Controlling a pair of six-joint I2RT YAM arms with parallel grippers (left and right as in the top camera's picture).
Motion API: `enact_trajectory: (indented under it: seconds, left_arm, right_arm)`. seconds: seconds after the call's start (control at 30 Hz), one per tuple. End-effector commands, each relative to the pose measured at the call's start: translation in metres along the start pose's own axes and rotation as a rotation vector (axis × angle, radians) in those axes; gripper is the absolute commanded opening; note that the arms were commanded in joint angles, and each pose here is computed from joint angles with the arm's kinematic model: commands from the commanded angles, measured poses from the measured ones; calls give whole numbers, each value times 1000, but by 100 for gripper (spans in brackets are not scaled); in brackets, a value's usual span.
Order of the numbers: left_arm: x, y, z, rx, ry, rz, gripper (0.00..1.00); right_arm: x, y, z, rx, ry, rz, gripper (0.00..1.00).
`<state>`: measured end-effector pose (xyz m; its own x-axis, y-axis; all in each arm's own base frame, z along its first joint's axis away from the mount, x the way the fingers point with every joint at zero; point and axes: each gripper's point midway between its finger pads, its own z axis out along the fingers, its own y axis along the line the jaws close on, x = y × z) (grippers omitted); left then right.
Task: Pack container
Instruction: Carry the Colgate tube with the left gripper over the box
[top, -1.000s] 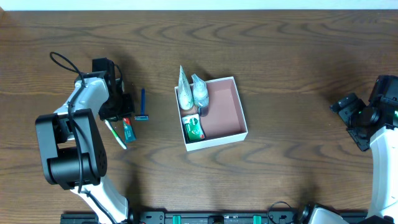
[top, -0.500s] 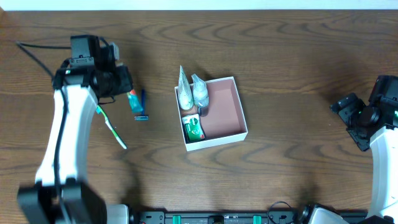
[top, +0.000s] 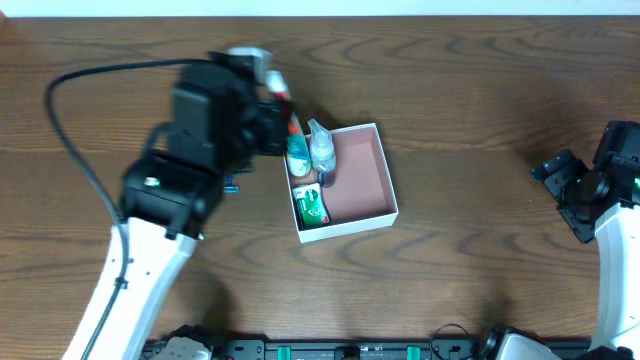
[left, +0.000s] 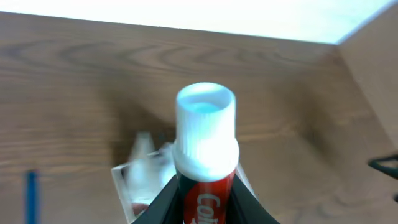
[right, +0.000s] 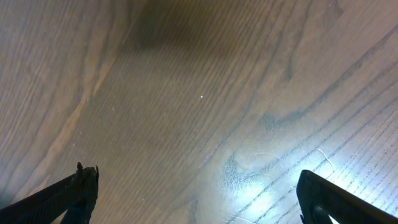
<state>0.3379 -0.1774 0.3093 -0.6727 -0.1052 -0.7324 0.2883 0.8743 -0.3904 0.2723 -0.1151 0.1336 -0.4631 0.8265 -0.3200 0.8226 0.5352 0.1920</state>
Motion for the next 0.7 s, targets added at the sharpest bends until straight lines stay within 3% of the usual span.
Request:
enact_trajectory:
  seconds: [0.0,0.23,0.47,0.67]
  left_arm:
    - [-1,-24,9,-40,-42,27,22]
    - [29,-59,46,-153,-43,163,22]
    - [77,-61,101,-229,78,244,22]
    - [105,-48,137,-286,147,216,22]
  right_arm:
    - [-3,-1,-2,3,-10,-8,99]
    - [-3,-1,-2,3,-10,-8,99]
    - [-3,-1,-2,3,-10,-8,99]
    - [-3,-1,-2,3,-10,-8,99]
